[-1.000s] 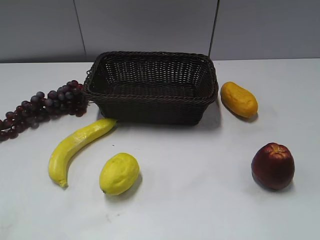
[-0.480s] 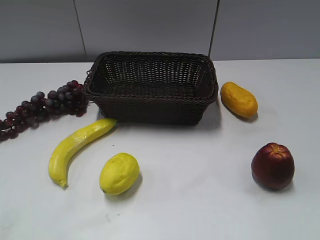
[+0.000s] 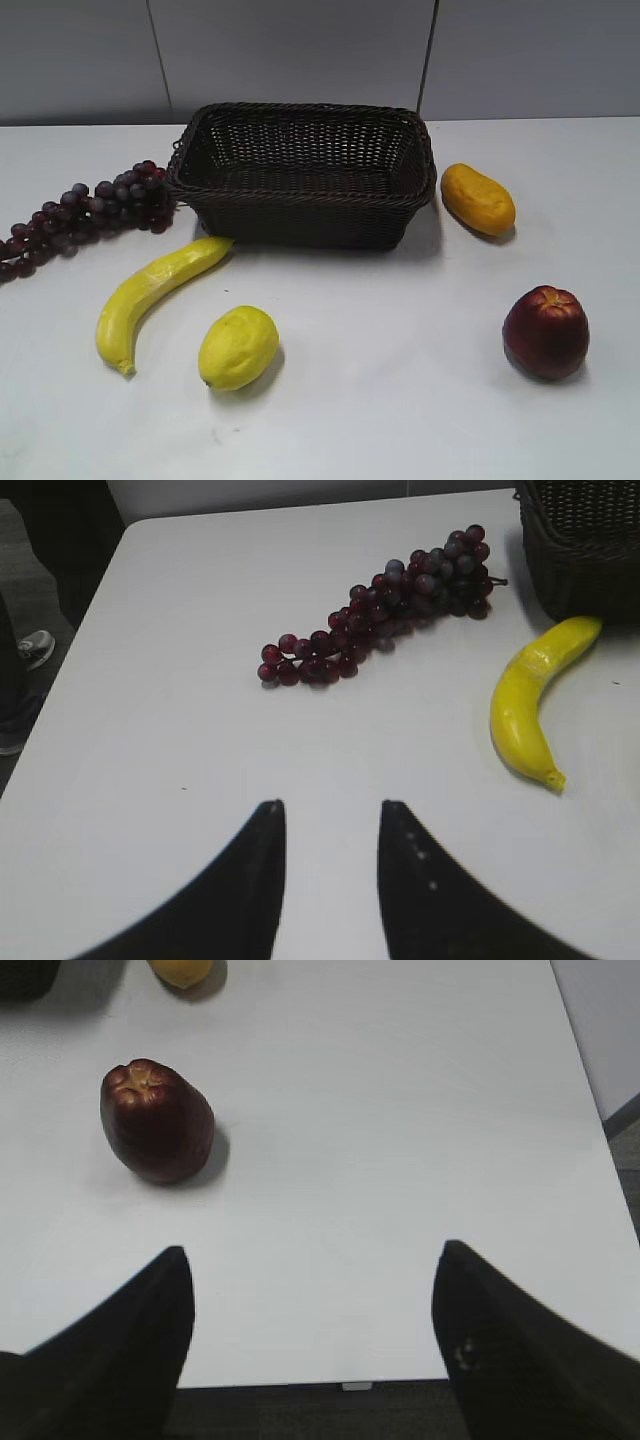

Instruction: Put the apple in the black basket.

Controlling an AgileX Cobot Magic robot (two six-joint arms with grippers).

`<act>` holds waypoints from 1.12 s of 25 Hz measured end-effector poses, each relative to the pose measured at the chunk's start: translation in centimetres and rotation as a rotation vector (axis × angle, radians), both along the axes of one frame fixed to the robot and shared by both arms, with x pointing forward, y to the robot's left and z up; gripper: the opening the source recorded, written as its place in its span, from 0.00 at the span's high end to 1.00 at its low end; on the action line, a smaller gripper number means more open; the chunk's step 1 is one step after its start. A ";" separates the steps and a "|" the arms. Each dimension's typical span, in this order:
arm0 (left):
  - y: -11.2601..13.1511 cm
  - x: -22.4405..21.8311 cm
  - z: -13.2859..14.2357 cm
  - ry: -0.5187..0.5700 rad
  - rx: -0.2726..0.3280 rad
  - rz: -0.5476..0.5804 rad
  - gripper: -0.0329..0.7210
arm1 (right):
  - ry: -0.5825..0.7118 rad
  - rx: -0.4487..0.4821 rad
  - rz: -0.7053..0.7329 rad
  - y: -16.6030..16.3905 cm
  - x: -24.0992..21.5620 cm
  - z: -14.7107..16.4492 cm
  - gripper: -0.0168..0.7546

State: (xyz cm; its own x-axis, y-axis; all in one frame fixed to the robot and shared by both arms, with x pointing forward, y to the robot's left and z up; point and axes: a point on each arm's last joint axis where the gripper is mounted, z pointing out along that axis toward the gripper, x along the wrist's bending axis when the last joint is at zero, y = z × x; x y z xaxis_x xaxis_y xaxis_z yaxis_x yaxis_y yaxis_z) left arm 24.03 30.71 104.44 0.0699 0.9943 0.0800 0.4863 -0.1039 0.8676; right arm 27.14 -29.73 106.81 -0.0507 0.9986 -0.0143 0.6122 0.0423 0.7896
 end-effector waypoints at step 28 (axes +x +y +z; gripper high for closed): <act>0.0 0.0 0.0 0.000 0.000 0.000 0.64 | 0.538 0.144 -0.080 1.4 16.0 0.3 0.22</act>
State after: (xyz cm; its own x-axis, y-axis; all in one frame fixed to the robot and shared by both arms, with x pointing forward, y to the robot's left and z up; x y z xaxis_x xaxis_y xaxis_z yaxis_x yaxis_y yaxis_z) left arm 24.03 30.71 104.44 0.0699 0.9943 0.0800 0.4863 -0.1039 0.8676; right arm 43.13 -28.34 107.12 0.0623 0.9897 0.1291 0.9273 -0.1052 0.3591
